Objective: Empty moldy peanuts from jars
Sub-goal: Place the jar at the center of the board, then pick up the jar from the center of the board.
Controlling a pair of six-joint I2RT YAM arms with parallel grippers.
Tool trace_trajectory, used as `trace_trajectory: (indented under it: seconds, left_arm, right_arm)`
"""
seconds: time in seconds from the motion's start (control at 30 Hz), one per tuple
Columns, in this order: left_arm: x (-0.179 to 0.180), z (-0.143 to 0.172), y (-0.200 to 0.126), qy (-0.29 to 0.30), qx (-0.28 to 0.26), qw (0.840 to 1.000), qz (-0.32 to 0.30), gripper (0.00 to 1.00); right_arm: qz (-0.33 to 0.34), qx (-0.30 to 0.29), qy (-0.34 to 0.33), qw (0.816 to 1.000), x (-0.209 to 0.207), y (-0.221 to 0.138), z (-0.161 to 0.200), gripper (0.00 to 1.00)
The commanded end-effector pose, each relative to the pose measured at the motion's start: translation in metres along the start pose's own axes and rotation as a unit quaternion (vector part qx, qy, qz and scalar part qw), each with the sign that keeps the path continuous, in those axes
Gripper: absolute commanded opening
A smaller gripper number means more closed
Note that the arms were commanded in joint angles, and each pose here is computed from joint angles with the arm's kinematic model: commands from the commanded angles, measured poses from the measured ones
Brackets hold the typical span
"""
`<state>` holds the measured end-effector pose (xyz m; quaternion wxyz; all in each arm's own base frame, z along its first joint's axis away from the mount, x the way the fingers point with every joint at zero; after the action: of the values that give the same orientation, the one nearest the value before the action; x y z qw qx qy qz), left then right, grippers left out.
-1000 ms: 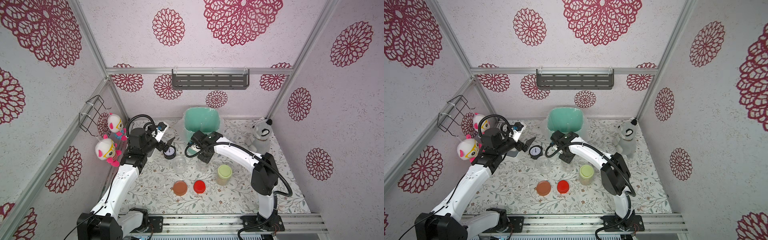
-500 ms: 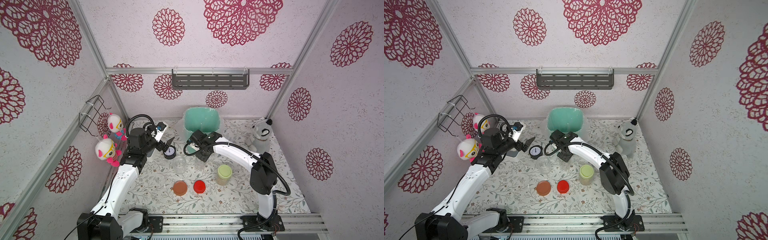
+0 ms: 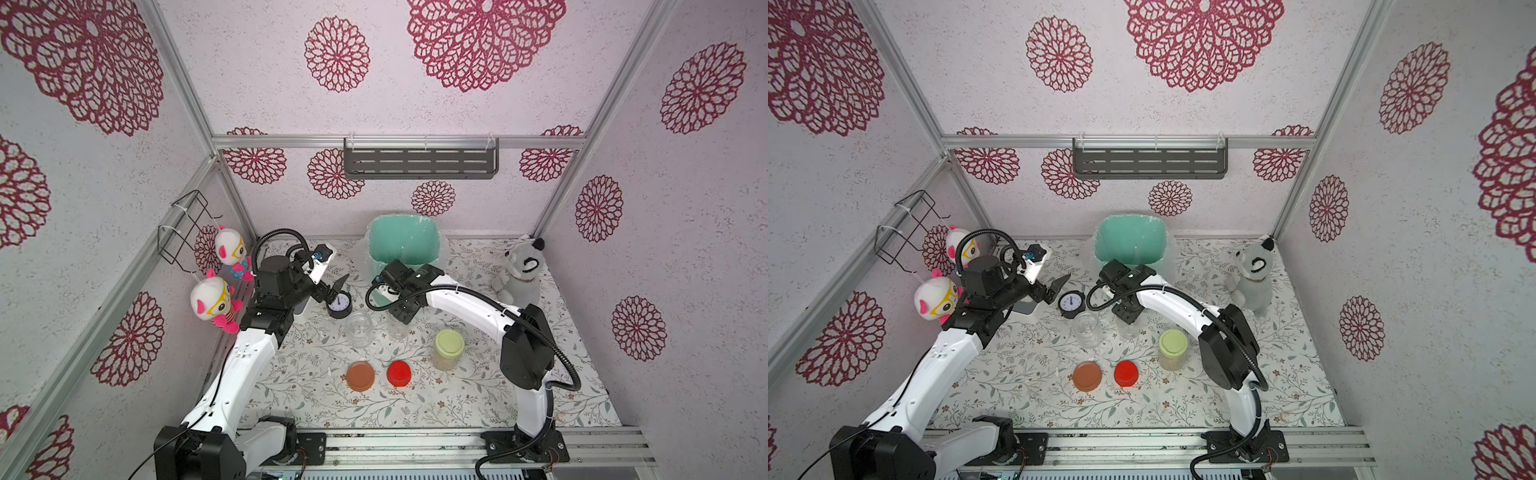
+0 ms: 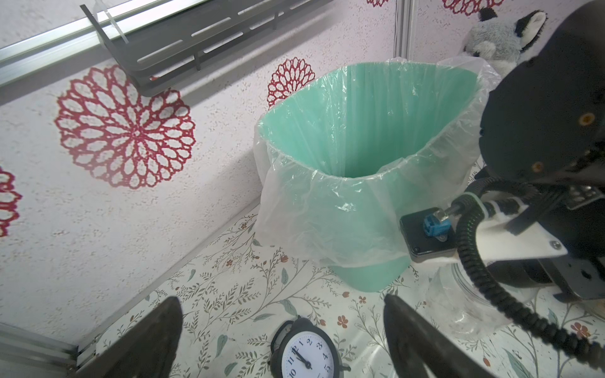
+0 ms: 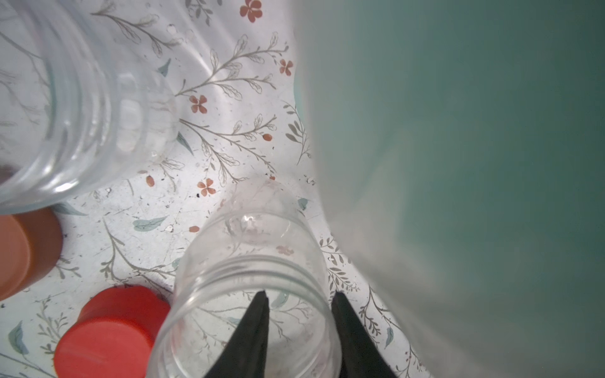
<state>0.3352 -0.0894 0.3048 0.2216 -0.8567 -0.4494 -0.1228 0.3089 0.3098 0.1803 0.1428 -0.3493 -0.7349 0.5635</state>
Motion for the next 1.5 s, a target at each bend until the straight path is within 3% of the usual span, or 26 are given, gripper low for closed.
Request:
trace_trajectory:
  seconds: [0.0, 0.3, 0.57, 0.93, 1.23, 1.47]
  left_arm:
    - [0.005, -0.006, -0.005, -0.001, -0.008, 1.0, -0.009, 0.97]
    - [0.001, -0.01, -0.004, -0.007, -0.024, 1.0, 0.005, 0.97]
    - [-0.013, -0.02, -0.002, -0.014, -0.053, 0.998, 0.043, 0.97]
    - [-0.06, -0.031, 0.011, 0.02, -0.073, 0.99, 0.116, 0.97]
    - [-0.102, -0.029, 0.027, 0.029, -0.073, 0.979, 0.186, 0.97]
    - [-0.122, -0.021, 0.04, 0.027, -0.06, 0.974, 0.215, 0.97]
  right_arm:
    - [-0.007, -0.047, 0.019, 0.999, -0.003, -0.037, -0.005, 0.37]
    - [-0.017, -0.121, 0.057, 0.991, -0.008, -0.076, -0.003, 0.53]
    - [-0.026, -0.213, 0.106, 0.971, -0.016, -0.119, 0.02, 0.98]
    - [-0.034, -0.261, 0.21, 0.942, -0.031, -0.144, 0.094, 0.99]
    - [-0.037, -0.235, 0.282, 0.929, -0.03, -0.139, 0.15, 0.99]
    - [-0.054, -0.21, 0.306, 0.927, -0.022, -0.118, 0.169, 0.99]
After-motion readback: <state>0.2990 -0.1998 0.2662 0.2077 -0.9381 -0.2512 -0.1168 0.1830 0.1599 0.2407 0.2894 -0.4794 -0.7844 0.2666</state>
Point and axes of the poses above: each gripper's point midway between its finger pads, its own y axis out along the fingers, its own x axis along the line the jaws close on, z = x × y, the point moved 5 cm from there along -y, back along the fingers, and after that the axes turned 7 degrees about y, right-handed, at the moved point
